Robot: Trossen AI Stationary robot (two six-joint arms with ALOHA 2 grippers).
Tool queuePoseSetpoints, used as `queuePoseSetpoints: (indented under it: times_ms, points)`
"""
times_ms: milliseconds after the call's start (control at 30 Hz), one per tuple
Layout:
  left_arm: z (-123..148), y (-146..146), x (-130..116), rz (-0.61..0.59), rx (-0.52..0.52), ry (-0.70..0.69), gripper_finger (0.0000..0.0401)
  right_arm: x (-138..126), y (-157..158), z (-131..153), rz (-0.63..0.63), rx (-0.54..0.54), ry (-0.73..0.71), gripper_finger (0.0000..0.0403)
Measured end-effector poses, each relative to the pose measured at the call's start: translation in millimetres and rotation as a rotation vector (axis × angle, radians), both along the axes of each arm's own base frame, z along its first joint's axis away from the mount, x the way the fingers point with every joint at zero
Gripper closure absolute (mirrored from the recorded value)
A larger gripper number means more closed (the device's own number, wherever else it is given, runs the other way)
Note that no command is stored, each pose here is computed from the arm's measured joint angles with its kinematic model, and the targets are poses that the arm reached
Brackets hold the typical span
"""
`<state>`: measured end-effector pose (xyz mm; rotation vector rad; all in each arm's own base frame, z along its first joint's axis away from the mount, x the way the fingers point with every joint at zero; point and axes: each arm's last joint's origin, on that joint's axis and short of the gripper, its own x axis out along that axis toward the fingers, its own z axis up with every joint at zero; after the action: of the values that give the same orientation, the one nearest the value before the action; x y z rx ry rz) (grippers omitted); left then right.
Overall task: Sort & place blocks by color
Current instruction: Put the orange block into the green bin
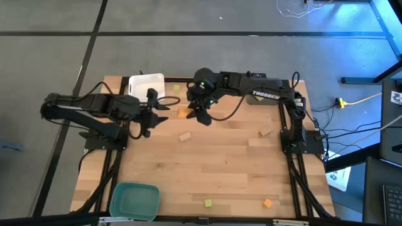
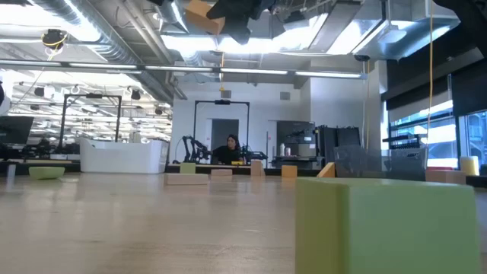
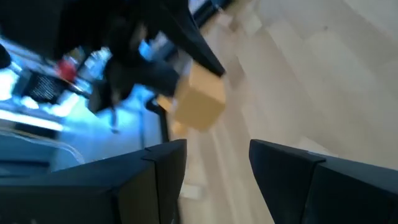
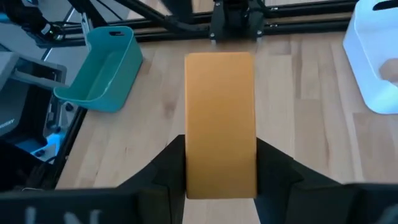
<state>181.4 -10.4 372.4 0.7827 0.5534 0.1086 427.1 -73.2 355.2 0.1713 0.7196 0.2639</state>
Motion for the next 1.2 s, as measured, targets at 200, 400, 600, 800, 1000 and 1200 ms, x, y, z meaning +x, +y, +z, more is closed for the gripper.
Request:
queuePoseSetpoints:
  times_ms: [200, 400, 600, 800, 1000, 1200]
  points:
    - [4, -8, 6, -0.060, 0.143, -0.010, 0.0232, -1, -3, 0, -0.023, 0.019, 0.007, 0.0274]
    - [-1, -11, 18, -0.093, 0.216, 0.019, 0.0232, 1, -2, 4, 0.021, 0.079, -0.036, 0.0274]
    - [1, -12, 27, -0.082, 0.264, -0.005, 0.0232, 2, -2, 5, 0.033, 0.091, -0.048, 0.0274]
    - [1, -12, 27, -0.084, 0.267, -0.014, 0.0232, 2, -2, 5, 0.038, 0.095, -0.050, 0.0274]
    - [0, -13, 29, -0.088, 0.268, -0.007, 0.0232, 2, -2, 5, 0.041, 0.097, -0.051, 0.0274]
    - [-6, -12, 38, -0.087, 0.290, 0.030, 0.0232, 2, -1, 5, 0.058, 0.111, -0.059, 0.0274]
